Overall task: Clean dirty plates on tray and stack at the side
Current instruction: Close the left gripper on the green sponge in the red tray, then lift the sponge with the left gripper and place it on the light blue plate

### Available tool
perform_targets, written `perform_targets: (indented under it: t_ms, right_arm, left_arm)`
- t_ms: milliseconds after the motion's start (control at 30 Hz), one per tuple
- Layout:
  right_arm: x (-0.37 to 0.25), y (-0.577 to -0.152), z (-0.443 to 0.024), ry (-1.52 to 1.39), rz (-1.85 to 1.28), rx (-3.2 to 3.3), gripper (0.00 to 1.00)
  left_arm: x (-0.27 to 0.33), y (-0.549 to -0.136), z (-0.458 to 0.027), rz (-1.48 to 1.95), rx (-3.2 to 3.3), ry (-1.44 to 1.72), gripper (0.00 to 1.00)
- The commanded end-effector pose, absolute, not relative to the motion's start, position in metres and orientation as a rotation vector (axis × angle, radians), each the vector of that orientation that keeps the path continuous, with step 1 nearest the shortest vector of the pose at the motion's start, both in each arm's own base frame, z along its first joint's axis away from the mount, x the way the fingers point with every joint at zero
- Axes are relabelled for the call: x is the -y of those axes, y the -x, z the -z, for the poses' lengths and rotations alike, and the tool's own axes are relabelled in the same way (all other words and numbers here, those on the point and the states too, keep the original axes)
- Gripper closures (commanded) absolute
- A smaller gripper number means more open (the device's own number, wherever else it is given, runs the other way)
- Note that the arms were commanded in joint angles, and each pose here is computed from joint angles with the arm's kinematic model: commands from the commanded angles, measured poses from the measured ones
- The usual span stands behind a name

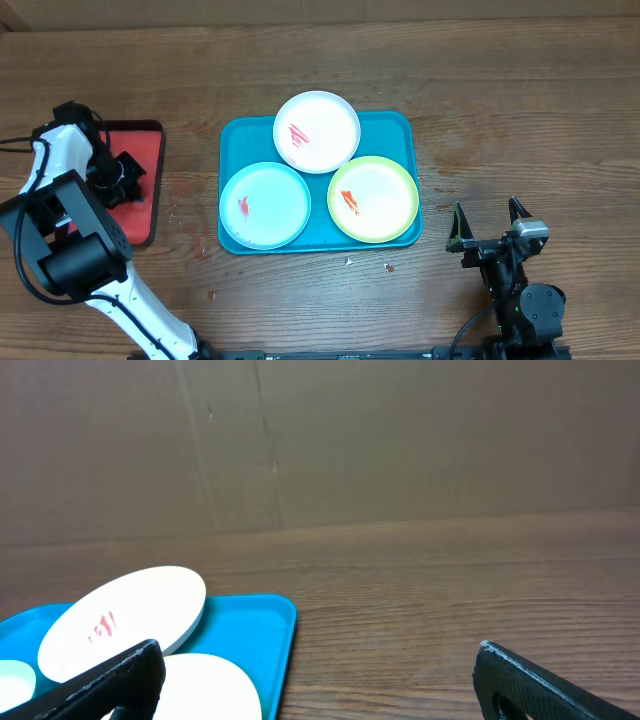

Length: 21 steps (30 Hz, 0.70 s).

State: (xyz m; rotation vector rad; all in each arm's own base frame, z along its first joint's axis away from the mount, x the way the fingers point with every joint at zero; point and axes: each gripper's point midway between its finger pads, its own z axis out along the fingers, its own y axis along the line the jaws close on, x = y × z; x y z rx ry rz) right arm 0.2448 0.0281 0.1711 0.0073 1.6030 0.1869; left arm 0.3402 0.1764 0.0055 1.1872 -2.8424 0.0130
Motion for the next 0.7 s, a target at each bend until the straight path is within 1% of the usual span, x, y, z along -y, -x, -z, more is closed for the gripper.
perform_targets:
  t_ms: [0,200,433,533,667]
  right_arm:
    - [-0.025,-0.245,-0.17,-0.017,-0.173,-1.595,0.0]
    - [-0.025,-0.245,-0.17,-0.017,-0.173,-1.595,0.0]
    - [-0.025,-0.245,-0.17,-0.017,-0.173,-1.595,0.0]
    - [-0.025,-0.245,-0.17,-0.017,-0.173,-1.595,0.0]
    - [-0.025,-0.245,-0.17,-0.017,-0.173,-1.595,0.0]
  left_arm:
    - [-0.191,-0.359,-0.028,0.015,2.89,-1.213,0.96]
    - [-0.203,-0.382,-0.089,0.026,2.958,-1.243,0.96]
    - [-0.205,-0.387,-0.147,0.033,3.0,-1.269,0.96]
    - [-0.204,-0.384,-0.144,0.035,2.986,-1.266,0.96]
    - [-0.204,-0.384,-0.099,0.03,2.955,-1.253,0.96]
